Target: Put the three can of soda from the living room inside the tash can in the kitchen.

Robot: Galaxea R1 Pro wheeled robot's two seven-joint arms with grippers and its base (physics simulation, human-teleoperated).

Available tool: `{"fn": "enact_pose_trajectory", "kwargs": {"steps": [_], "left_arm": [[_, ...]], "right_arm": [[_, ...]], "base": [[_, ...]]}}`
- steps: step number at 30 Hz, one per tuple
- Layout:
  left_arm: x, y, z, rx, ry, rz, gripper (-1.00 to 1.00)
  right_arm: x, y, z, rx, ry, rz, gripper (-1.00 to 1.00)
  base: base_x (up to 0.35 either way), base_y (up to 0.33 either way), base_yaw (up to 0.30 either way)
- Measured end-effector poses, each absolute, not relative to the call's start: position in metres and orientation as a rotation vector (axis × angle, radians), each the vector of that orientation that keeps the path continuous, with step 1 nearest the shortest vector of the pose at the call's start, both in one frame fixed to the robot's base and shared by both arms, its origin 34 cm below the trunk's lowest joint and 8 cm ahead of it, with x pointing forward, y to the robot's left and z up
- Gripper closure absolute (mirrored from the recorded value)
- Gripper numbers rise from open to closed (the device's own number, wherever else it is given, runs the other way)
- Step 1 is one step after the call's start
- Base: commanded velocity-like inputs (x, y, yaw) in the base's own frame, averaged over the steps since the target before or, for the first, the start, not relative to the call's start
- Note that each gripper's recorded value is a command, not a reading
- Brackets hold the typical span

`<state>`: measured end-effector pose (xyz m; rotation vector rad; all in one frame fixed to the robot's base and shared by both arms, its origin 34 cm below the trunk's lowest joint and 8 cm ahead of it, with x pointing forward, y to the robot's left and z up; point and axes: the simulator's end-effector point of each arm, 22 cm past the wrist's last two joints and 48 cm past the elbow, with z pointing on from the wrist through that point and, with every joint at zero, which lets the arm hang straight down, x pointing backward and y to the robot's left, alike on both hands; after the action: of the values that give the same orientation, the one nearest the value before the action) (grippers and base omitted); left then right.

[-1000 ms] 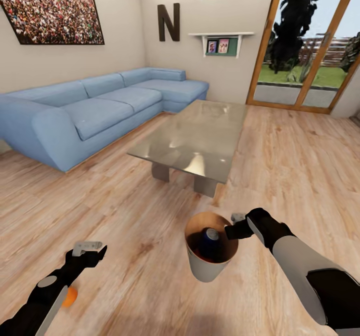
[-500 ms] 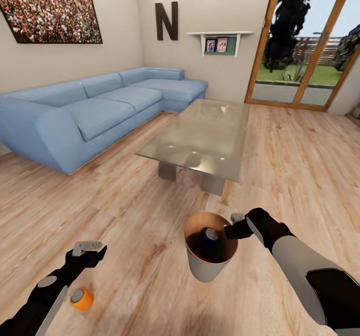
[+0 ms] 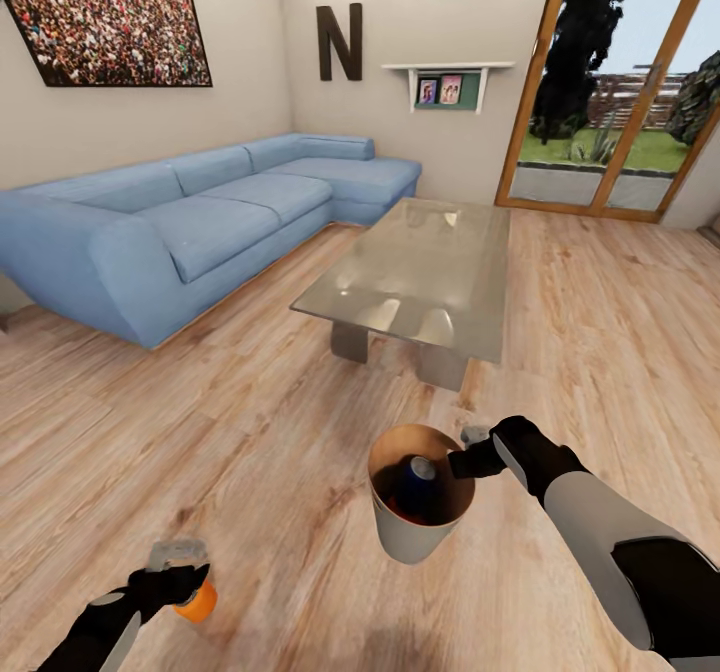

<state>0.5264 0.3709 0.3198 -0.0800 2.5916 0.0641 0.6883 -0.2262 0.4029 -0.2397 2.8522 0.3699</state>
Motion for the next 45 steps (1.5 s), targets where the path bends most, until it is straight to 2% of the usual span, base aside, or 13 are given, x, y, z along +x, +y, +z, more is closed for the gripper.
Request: {"fn": "enact_pose_trajectory", "kwargs": {"steps": [13, 29, 35, 45], "left_arm": [[0.523, 0.356, 0.309, -0.053, 2.557, 0.046, -1.0], [0.524, 0.354, 0.309, -0.056, 2.55, 0.034, -1.0], [0.524, 0.354, 0.309, -0.054, 2.55, 0.036, -1.0], [0.523, 0.353, 0.309, -0.049, 2.553, 0.034, -1.0]], "right_arm": [[0.688, -0.227, 0.403, -0.244, 2.853, 0.366, 1.0], [0.686, -0.223, 0.401, -0.254, 2.855, 0.366, 1.0], [0.685, -0.221, 0.401, -0.249, 2.856, 0.375, 1.0], [0.685, -0.221, 0.4, -0.252, 2.856, 0.372, 1.0]], "base": [[0.012, 0.006, 0.0], [0.234, 0.141, 0.0], [0.087, 0.212, 0.0], [0.077, 0.027, 0.0]]}}
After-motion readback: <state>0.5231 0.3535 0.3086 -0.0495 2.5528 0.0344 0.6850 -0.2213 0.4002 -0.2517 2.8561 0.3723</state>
